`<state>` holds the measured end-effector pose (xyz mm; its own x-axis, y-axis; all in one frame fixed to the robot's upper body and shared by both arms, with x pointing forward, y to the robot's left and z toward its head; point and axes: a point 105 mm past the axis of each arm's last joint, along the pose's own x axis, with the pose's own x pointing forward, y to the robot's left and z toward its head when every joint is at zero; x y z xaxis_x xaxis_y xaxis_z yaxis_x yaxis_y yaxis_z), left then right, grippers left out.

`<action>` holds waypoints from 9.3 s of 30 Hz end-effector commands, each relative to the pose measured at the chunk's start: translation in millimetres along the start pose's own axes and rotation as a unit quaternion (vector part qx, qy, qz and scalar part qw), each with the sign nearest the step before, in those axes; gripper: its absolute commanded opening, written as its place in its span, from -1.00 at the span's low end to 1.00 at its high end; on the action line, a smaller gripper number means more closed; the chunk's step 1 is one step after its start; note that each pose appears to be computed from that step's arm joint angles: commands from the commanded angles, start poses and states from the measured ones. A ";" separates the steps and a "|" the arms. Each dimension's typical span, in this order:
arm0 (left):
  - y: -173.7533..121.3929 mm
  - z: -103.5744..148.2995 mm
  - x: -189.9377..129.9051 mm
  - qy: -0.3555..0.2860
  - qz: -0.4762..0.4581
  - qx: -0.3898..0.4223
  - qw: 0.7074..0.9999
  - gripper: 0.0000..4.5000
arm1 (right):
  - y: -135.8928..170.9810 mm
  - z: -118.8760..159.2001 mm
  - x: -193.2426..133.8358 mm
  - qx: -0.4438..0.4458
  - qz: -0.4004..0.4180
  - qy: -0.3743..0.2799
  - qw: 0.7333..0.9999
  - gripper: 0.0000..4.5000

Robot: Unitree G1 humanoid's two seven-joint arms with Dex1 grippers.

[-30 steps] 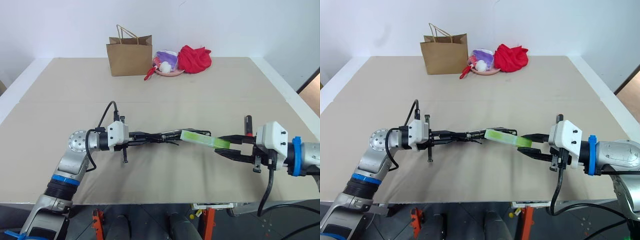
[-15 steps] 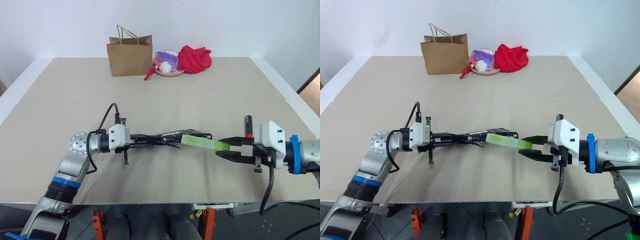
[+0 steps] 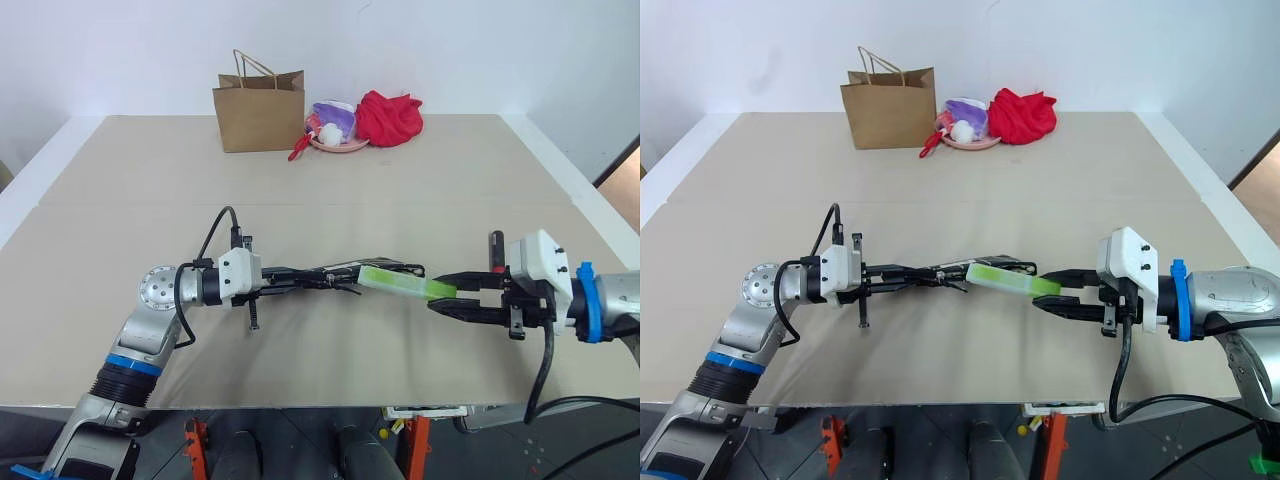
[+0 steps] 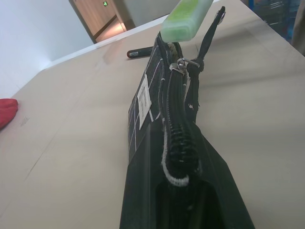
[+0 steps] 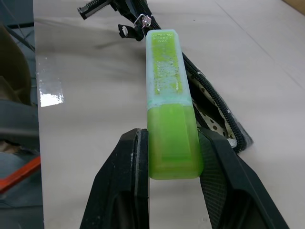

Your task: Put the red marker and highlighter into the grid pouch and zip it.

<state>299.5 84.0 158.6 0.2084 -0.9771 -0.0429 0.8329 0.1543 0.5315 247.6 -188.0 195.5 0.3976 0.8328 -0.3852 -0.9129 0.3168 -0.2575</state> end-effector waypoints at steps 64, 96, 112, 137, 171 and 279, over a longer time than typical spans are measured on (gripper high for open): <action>-5.9 10.3 4.5 -0.018 0.004 0.027 0.999 -1.00 | -10.8 -0.6 21.2 0.140 0.019 0.057 0.988 -0.53; -1.5 6.7 2.7 -0.011 0.014 0.021 1.000 -1.00 | -88.8 -35.4 -30.1 0.109 -0.375 0.068 0.918 0.96; -3.6 9.8 2.5 -0.011 0.012 0.023 1.000 -1.00 | -82.9 -116.0 -44.2 0.259 -0.663 0.060 0.700 0.96; 0.1 10.9 1.4 -0.008 0.012 0.027 1.000 -1.00 | -77.4 -120.8 -13.0 0.261 -0.623 0.038 0.736 -0.82; 1.5 9.0 3.2 -0.011 0.010 0.019 1.000 -1.00 | -2.5 -6.4 -28.1 -0.023 -0.007 0.081 0.996 -0.82; -3.6 14.3 6.7 -0.028 -0.010 -0.018 0.999 -1.00 | 34.4 32.6 27.2 -0.064 0.119 -0.025 0.991 0.99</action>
<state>291.2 73.7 155.7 0.1703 -0.9848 -0.0335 0.8707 0.1345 0.4730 218.3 -140.7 193.7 0.1124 0.8938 -0.4341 -0.9818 0.0328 -0.1869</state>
